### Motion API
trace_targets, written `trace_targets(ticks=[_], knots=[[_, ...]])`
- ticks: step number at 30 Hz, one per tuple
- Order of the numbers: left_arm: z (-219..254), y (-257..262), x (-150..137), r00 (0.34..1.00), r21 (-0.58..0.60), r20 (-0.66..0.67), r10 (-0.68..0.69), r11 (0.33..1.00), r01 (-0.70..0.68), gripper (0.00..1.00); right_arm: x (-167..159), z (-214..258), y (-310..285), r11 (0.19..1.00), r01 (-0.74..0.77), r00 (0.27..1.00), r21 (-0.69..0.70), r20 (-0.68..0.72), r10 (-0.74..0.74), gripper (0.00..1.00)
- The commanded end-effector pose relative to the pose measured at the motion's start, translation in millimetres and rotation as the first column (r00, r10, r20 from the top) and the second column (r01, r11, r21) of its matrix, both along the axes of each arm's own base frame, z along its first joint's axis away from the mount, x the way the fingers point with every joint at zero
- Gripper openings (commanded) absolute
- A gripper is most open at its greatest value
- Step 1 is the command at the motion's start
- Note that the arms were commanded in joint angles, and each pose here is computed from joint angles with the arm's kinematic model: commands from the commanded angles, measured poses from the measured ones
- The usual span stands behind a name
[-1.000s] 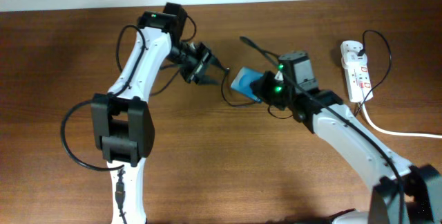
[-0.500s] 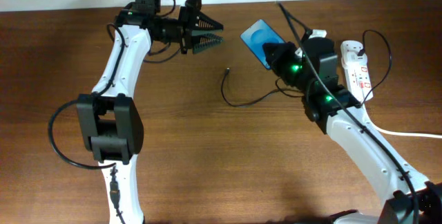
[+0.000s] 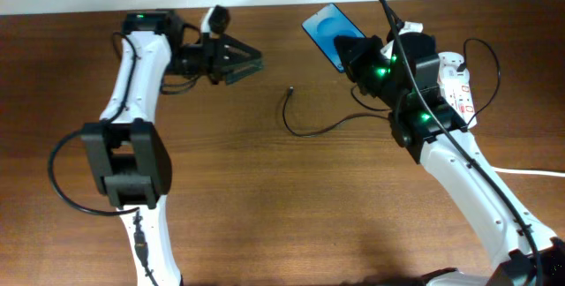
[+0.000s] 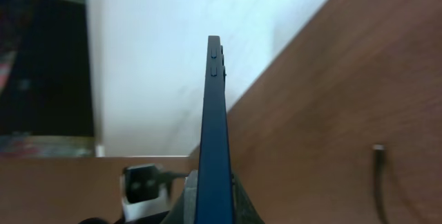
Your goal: Plug charger to phone and switch on socket
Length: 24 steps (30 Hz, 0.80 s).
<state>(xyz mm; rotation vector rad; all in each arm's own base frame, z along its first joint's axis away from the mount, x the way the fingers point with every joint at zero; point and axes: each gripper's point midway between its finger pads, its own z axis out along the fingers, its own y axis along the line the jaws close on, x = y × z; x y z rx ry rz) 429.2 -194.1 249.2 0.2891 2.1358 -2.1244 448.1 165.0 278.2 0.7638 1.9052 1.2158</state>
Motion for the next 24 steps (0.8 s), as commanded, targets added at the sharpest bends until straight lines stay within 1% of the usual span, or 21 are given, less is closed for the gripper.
trace_targets(ticks=[1, 2, 4, 8, 9, 10, 11, 14, 15, 17, 20, 24], knots=[[18.4, -15.8, -1.1, 0.999, -0.012, -0.021, -0.035, 0.999, 0.035, 0.50, -2.2, 21.7, 22.2, 0.996, -0.022, 0.999, 0.082, 0.029, 0.019, 0.04], [16.1, -20.2, 4.1, 0.998, 0.008, -0.053, -0.040, 0.999, 0.040, 0.50, -1.8, 21.3, 25.2, 0.996, -0.017, 0.999, 0.082, 0.031, 0.014, 0.04], [-2.6, -24.3, 19.6, 0.987, 0.138, -0.159, 0.017, 0.990, 0.005, 0.52, -1.8, 21.0, 26.2, 0.997, -0.012, 0.999, 0.080, 0.031, 0.010, 0.04], [1.8, -41.3, 30.2, 0.976, 0.146, -0.218, 0.028, 0.989, 0.005, 0.53, 1.4, 19.0, 22.2, 0.996, 0.021, 0.999, 0.087, 0.021, -0.023, 0.04], [0.1, -45.8, 31.4, 0.970, 0.162, -0.240, 0.038, 0.987, 0.002, 0.52, 3.0, 15.8, 22.1, 0.994, 0.033, 0.999, 0.107, 0.001, -0.033, 0.04], [-1.7, -52.5, 33.9, 0.962, 0.183, -0.268, 0.055, 0.983, -0.005, 0.52, 7.4, 5.2, 23.1, 0.986, 0.065, 0.997, 0.156, -0.055, -0.057, 0.04], [0.7, -58.1, 35.4, 0.961, 0.180, -0.271, 0.053, 0.984, -0.003, 0.51, 10.3, -2.1, 25.6, 0.977, 0.088, 0.993, 0.193, -0.093, -0.071, 0.04], [7.6, -69.1, 41.3, 0.964, 0.170, -0.261, 0.053, 0.985, -0.008, 0.49, 18.2, -0.1, 42.8, 0.954, 0.084, 0.994, 0.288, -0.090, -0.061, 0.04], [9.7, -69.9, 47.4, 0.963, 0.173, -0.259, 0.072, 0.985, -0.028, 0.48, 19.6, -2.4, 45.8, 0.942, 0.112, 0.991, 0.317, -0.110, -0.081, 0.04], [12.2, -70.4, 53.6, 0.963, 0.174, -0.254, 0.092, 0.984, -0.048, 0.47, 18.8, -3.2, 47.6, 0.942, 0.113, 0.990, 0.315, -0.113, -0.081, 0.04], [9.9, -70.1, 68.2, 0.956, 0.207, -0.242, 0.166, 0.971, -0.116, 0.46, 16.3, -3.6, 52.7, 0.936, 0.113, 0.989, 0.334, -0.128, -0.073, 0.04], [5.9, -74.4, 73.5, 0.941, 0.237, -0.265, 0.212, 0.960, -0.150, 0.43, 17.8, -4.0, 51.4, 0.925, 0.136, 0.986, 0.356, -0.144, -0.089, 0.04]])
